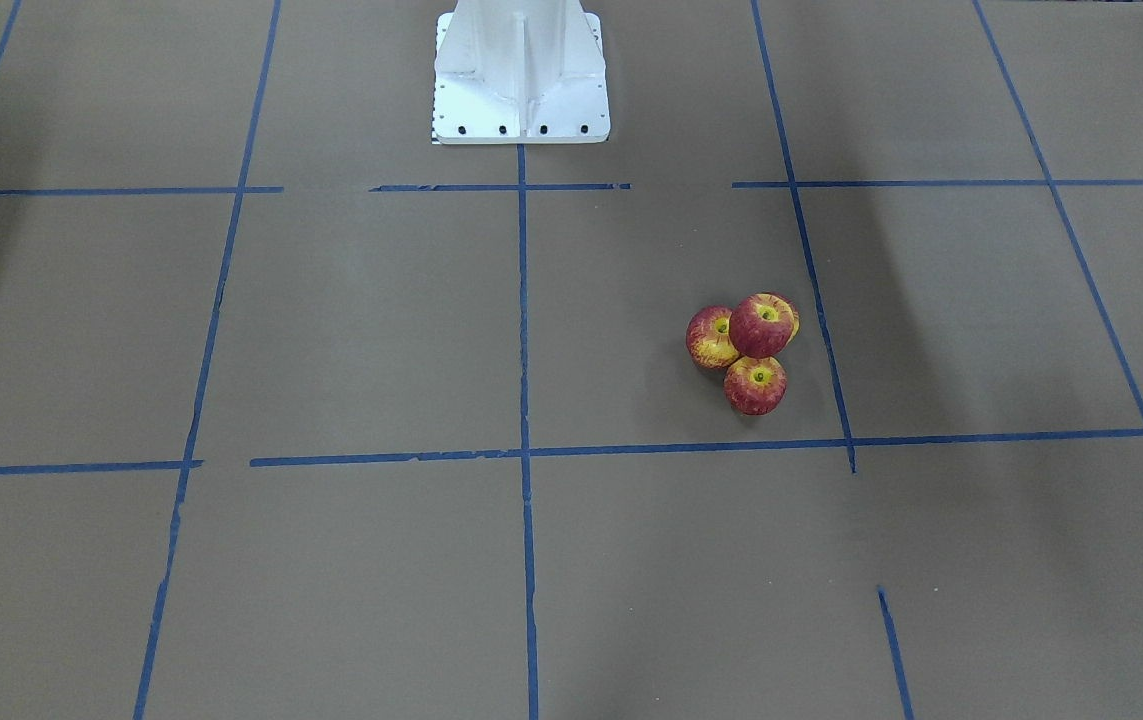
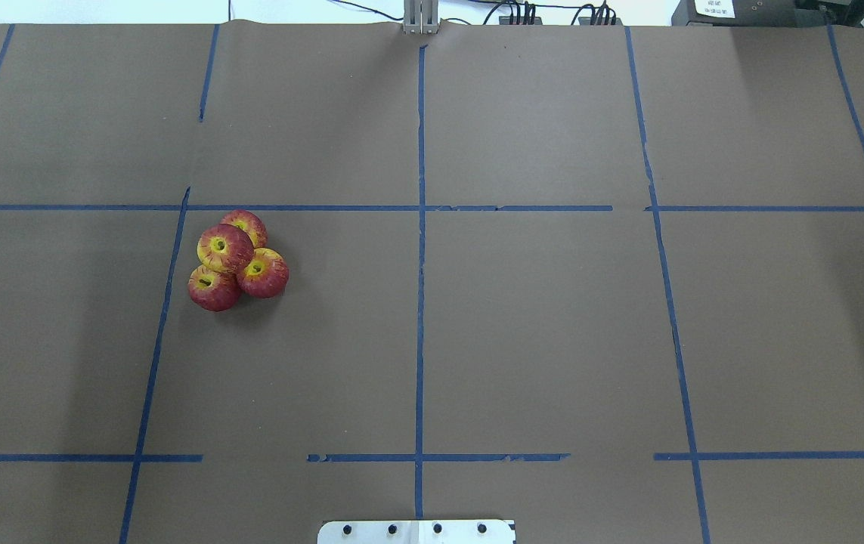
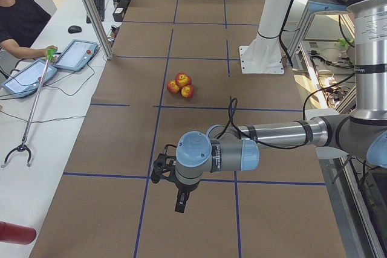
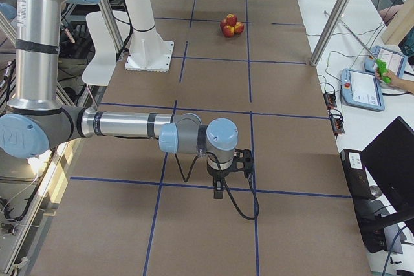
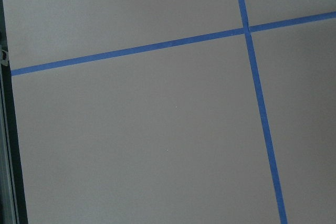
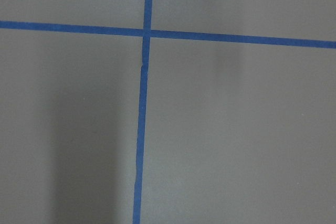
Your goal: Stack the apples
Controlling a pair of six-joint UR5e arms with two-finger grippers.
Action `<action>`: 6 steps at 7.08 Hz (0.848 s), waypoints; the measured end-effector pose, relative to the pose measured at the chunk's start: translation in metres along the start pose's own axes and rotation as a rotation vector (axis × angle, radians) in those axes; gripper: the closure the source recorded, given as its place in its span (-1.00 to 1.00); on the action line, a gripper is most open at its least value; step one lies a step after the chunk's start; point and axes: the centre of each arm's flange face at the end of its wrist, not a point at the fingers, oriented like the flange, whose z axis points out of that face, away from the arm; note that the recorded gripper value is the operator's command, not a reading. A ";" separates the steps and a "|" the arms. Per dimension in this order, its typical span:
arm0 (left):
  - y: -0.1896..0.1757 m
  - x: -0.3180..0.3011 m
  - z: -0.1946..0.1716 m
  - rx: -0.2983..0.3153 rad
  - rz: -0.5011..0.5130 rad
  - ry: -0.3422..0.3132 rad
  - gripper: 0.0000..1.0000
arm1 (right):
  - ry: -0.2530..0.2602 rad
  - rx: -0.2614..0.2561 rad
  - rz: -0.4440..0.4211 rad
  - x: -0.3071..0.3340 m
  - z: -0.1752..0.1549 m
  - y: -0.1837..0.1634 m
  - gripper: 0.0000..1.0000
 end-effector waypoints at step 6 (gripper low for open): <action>-0.004 0.004 -0.005 -0.031 -0.025 0.006 -1.00 | 0.000 0.000 0.000 0.000 0.000 0.000 -1.00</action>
